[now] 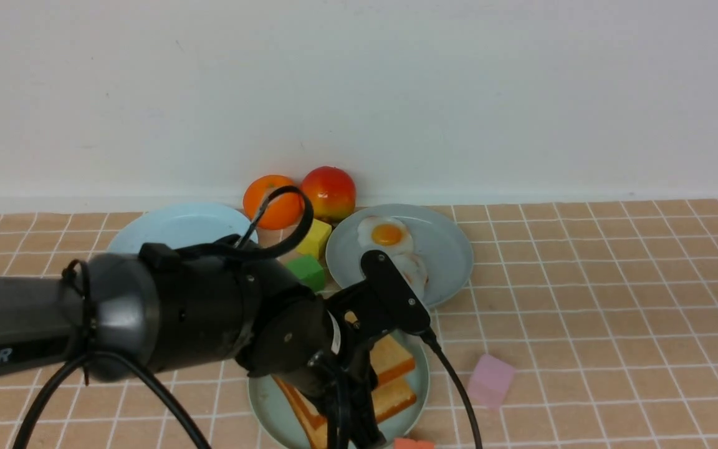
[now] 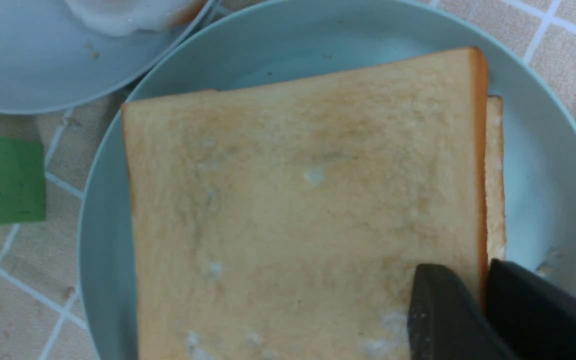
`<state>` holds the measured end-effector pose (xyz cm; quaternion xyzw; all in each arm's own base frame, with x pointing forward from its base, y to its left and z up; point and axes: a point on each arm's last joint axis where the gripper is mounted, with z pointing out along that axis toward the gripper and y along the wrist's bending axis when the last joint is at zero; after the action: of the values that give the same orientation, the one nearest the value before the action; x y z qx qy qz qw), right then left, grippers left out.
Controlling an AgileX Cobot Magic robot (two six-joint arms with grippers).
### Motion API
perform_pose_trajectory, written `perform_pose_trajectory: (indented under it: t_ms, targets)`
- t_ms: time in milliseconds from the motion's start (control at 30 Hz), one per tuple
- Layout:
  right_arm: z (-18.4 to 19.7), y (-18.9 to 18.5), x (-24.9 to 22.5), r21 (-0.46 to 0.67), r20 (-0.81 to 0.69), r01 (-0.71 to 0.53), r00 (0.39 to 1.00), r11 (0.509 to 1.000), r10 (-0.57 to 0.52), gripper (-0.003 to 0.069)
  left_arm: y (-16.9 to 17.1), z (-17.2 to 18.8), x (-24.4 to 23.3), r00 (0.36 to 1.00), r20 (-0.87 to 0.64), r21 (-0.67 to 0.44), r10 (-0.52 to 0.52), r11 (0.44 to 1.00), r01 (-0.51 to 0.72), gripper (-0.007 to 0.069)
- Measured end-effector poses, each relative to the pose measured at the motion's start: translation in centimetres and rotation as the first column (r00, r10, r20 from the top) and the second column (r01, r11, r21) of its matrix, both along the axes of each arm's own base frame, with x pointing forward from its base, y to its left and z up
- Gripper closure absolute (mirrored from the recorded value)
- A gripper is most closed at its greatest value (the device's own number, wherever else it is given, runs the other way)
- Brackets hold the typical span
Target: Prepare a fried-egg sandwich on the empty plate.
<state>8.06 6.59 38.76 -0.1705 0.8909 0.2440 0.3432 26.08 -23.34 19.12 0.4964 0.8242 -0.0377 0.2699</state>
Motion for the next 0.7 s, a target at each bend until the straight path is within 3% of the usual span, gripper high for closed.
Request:
perform_pose_trajectory:
  t_ms: [200,400,567,700]
  targets:
    - [0.0,0.0,0.0,0.002,-0.001,-0.001,1.000,1.000,0.001,0.0624,0.0,0.0,0.0,1.000,-0.007,-0.009,0.008,1.000,-0.008,0.0347]
    - [0.0,0.0,0.0,0.003,-0.002,-0.002,1.000,1.000,0.002,0.0622,0.0,0.9,-0.4,0.999,-0.030,-0.056,0.042,0.997,-0.043,0.0324]
    - [0.0,0.0,0.0,0.004,-0.003,-0.002,1.000,1.000,0.002,0.0617,0.9,5.6,-1.8,0.998,0.021,-0.159,0.060,0.986,-0.055,0.0328]
    - [0.0,-0.1,-0.1,-0.006,0.006,0.003,1.000,1.000,-0.003,0.0617,3.1,11.7,-4.7,0.991,0.053,-0.337,0.119,0.937,-0.094,0.0417]
